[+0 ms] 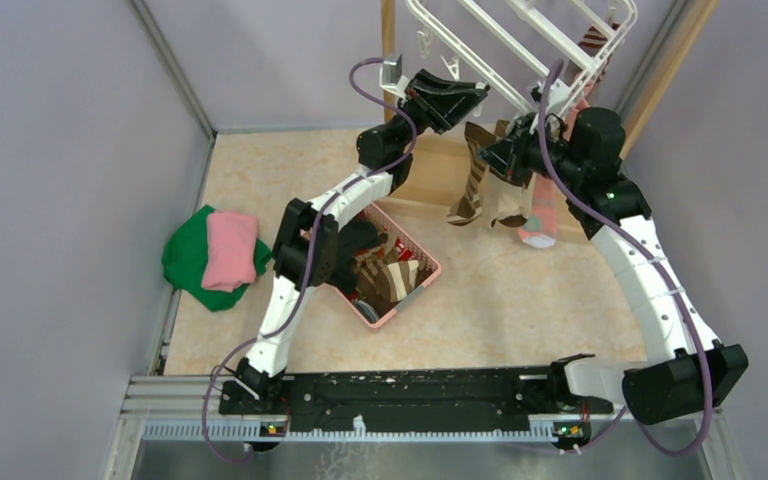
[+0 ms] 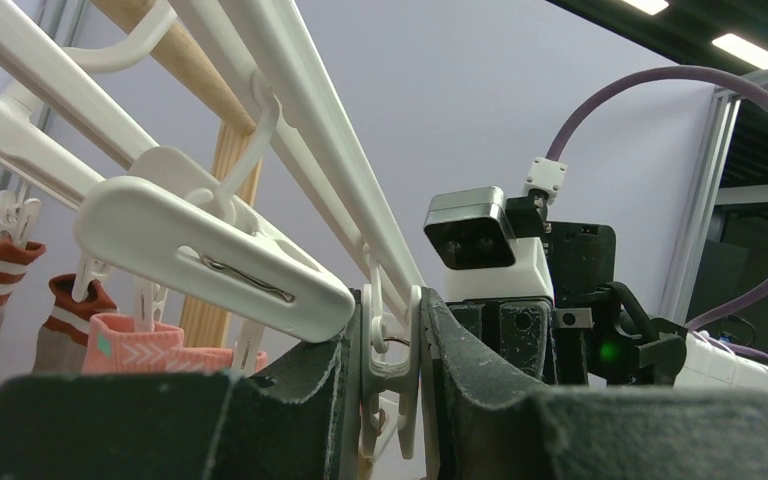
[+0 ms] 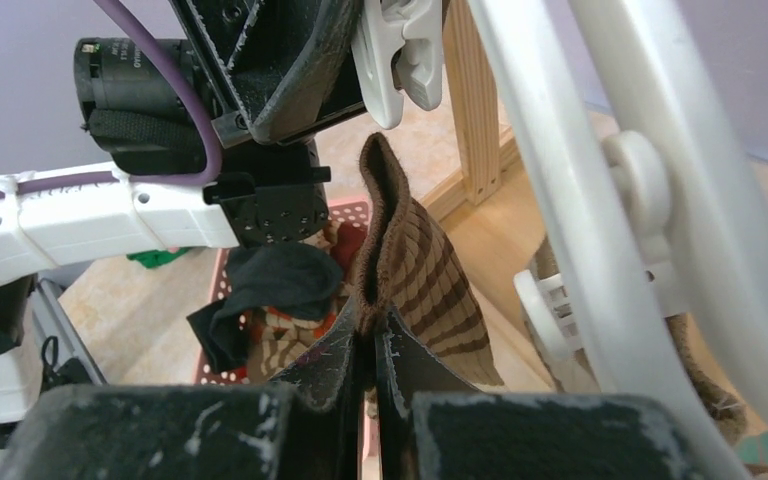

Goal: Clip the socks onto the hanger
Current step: Rotate the hanger at the center of the board.

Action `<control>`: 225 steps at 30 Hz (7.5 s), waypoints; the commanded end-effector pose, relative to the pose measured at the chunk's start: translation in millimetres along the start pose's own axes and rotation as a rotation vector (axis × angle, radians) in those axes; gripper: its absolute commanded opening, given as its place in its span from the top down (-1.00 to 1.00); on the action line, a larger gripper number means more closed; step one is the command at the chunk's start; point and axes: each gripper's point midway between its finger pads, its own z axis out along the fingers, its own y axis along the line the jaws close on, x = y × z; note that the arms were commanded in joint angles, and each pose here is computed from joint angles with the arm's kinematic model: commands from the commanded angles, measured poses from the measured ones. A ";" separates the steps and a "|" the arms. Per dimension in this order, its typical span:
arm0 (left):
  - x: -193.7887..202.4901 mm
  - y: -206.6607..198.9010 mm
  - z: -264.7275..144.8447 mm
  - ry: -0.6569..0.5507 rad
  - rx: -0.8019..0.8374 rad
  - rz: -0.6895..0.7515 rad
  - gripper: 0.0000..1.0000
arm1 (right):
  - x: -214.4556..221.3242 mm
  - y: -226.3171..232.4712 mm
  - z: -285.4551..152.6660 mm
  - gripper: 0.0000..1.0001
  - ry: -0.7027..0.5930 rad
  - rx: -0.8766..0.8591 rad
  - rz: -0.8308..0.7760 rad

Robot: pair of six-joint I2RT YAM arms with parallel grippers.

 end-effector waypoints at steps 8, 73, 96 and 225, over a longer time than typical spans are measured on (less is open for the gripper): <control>-26.7 -41.5 13.3 -0.059 0.132 0.045 0.90 | -36.2 6.0 5.3 1.00 -0.112 -0.004 0.086; -5.6 -32.2 -24.0 0.031 0.047 0.235 -0.71 | 7.1 5.1 -29.6 1.00 -0.018 -0.061 -0.140; -7.6 -73.7 -61.0 0.437 0.100 0.562 -0.62 | 12.0 -10.0 -37.7 1.00 -0.001 -0.015 -0.184; -169.3 49.3 11.1 -0.163 -0.686 -0.074 0.55 | 91.0 4.2 -100.7 1.00 0.109 -0.267 -0.282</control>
